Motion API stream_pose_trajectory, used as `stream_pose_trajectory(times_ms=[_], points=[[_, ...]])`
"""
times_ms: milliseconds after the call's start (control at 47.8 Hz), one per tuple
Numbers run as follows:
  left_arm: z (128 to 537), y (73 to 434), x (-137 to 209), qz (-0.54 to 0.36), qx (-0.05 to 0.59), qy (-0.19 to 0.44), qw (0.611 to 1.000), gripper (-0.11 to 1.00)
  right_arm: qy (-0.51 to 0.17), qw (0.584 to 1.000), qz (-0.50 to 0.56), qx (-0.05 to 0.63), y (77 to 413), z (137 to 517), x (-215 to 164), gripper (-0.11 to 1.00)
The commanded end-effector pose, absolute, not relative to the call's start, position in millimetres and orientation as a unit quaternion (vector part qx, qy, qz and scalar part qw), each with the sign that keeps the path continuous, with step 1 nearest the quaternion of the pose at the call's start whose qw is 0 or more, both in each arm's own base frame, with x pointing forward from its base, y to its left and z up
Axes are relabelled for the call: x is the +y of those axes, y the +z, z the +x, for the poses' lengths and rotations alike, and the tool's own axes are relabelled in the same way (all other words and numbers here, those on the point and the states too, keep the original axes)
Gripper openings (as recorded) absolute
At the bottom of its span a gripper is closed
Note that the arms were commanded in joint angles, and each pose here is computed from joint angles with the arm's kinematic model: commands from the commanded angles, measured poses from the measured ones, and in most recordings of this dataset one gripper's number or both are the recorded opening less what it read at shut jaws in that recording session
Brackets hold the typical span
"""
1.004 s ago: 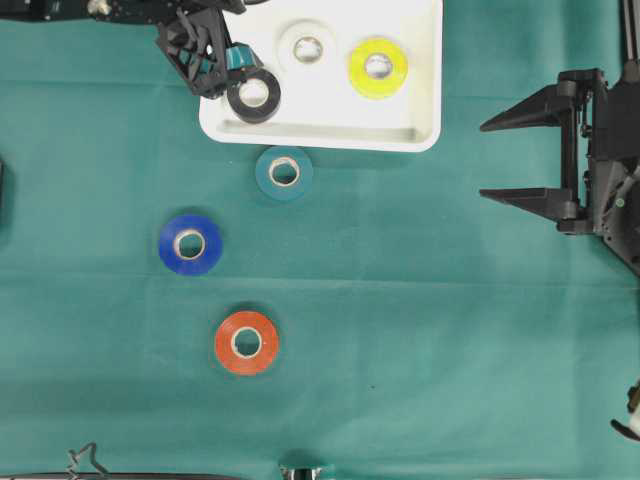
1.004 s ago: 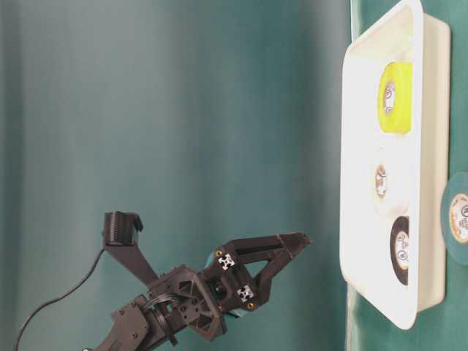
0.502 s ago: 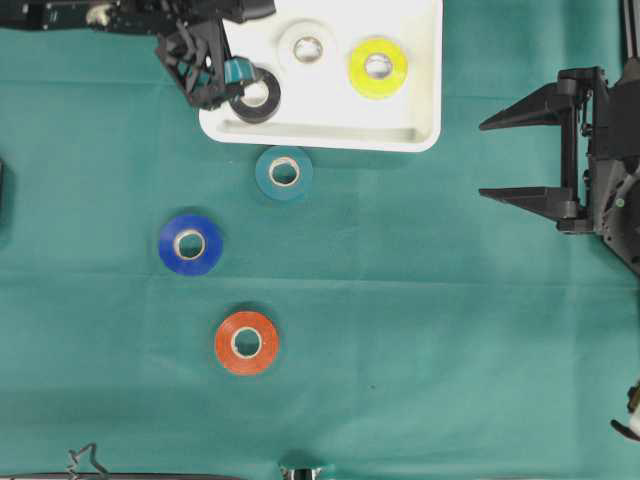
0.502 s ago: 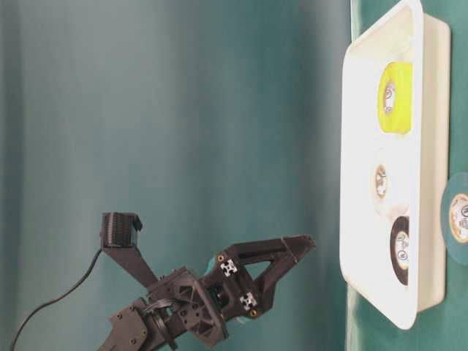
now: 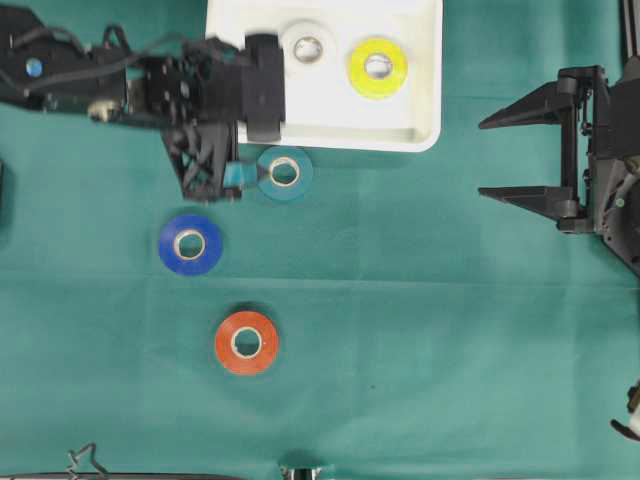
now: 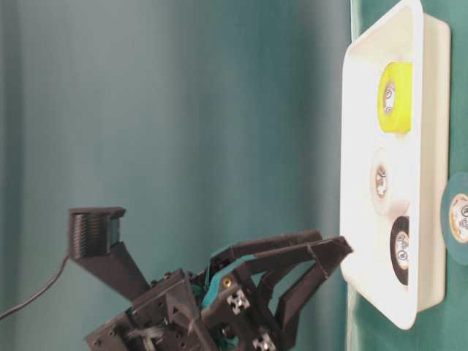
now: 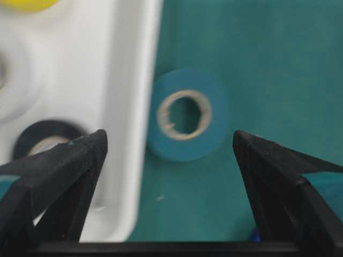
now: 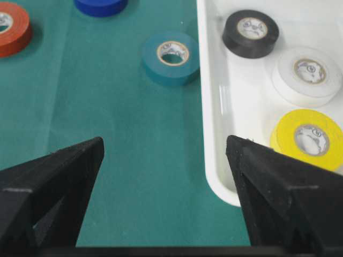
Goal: Pick up the tape from a random location and place it into the white case.
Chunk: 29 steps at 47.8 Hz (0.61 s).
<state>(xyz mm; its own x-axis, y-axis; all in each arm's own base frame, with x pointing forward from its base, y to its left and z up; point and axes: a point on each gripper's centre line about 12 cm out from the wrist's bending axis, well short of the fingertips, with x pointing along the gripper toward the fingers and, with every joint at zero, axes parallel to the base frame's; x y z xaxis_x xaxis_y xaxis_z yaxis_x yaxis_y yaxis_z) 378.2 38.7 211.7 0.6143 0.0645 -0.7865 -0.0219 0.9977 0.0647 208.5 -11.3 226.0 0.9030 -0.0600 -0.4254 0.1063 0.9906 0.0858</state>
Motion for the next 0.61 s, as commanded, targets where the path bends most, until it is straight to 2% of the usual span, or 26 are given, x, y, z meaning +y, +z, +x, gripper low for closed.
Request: stream_pose_trajectory(times_ms=[0,376,586], points=[[380.2,227.6,33.5,0.027,0.409,0.021,0.912,0.96,-0.042,0.977,0.054,0.202,236.7,213.0,-11.4,0.87],[361.4,239.8,32.4,0.028,0.387,0.023,0.921,0.96,-0.043,0.977,0.056,0.202,237.5,213.2,-11.5,0.87],[339.3,262.1,30.4,0.032,0.329,0.026,0.943,0.96,-0.042,0.977,0.055,0.200,239.3,213.8,-11.5,0.87]])
